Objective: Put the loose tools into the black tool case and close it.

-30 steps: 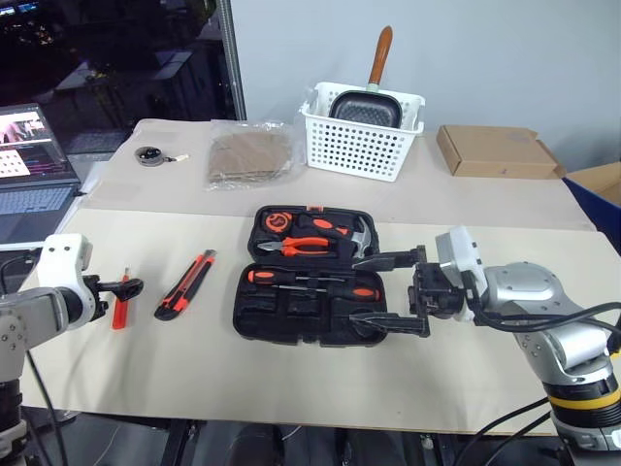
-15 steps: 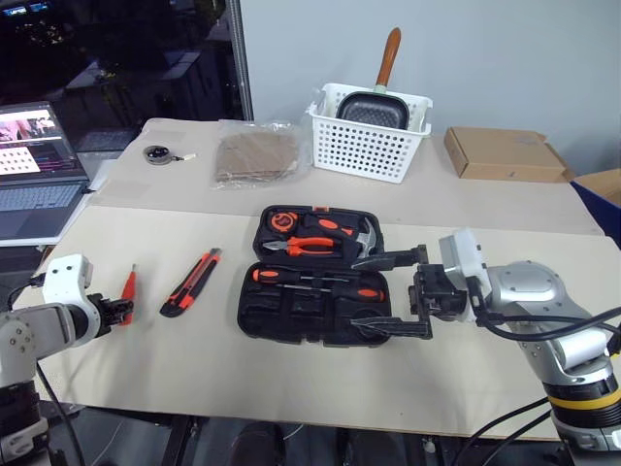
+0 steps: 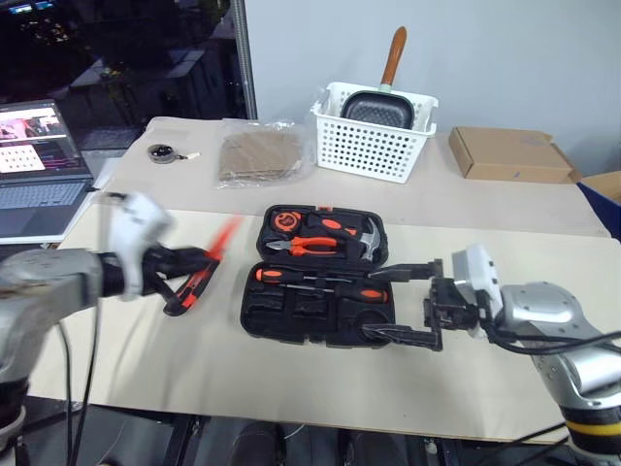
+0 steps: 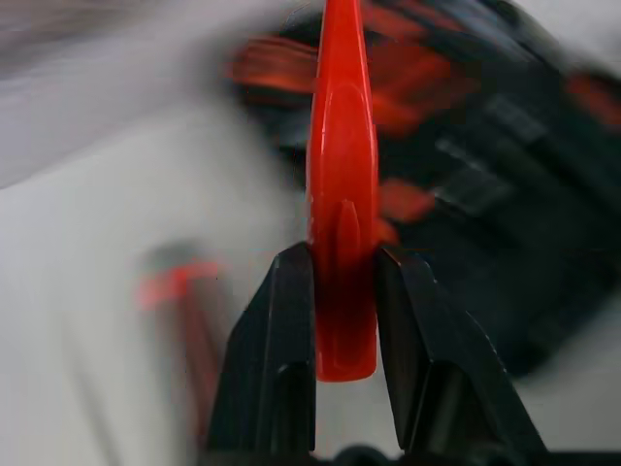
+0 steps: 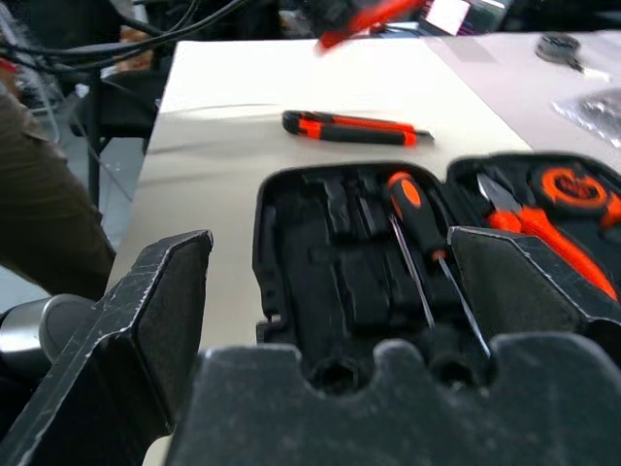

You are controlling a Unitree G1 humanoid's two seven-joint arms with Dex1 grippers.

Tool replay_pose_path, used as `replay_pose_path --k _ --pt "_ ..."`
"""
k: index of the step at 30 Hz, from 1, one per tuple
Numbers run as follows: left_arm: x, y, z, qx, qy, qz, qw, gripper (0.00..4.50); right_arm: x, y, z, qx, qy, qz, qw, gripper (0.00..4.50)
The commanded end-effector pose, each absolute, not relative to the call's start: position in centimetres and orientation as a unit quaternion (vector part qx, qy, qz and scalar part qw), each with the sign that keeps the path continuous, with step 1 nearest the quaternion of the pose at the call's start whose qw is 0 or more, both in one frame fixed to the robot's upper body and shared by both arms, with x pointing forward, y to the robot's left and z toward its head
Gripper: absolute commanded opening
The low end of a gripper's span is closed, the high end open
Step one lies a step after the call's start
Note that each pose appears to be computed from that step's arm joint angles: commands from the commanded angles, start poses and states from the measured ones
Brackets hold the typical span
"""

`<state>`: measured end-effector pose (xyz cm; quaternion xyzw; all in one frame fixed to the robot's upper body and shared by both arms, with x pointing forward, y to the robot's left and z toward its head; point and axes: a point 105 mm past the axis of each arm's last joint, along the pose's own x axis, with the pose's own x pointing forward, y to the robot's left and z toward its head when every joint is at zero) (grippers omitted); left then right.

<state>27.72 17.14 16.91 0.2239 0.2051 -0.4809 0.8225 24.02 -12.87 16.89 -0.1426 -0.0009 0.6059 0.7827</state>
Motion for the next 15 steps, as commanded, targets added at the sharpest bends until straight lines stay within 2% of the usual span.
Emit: replay_pose_path --k 1,4,10,15 --pt "29.3 15.6 15.4 0.326 0.205 -0.546 0.744 0.73 23.5 -13.7 18.2 -0.17 -0.02 0.588 0.791 4.5" --pt "31.1 14.6 14.7 0.364 0.207 -0.564 0.711 0.73 23.1 -14.1 18.1 -0.176 -0.013 0.579 0.796 4.5" --pt "31.8 13.4 13.6 0.4 0.225 -0.609 0.647 0.73 22.5 -14.8 18.0 -0.18 -0.003 0.564 0.806 4.5" --pt "32.8 12.0 13.3 0.406 0.231 -0.614 0.636 0.73 22.2 -15.3 17.6 -0.182 0.007 0.554 0.812 4.5"
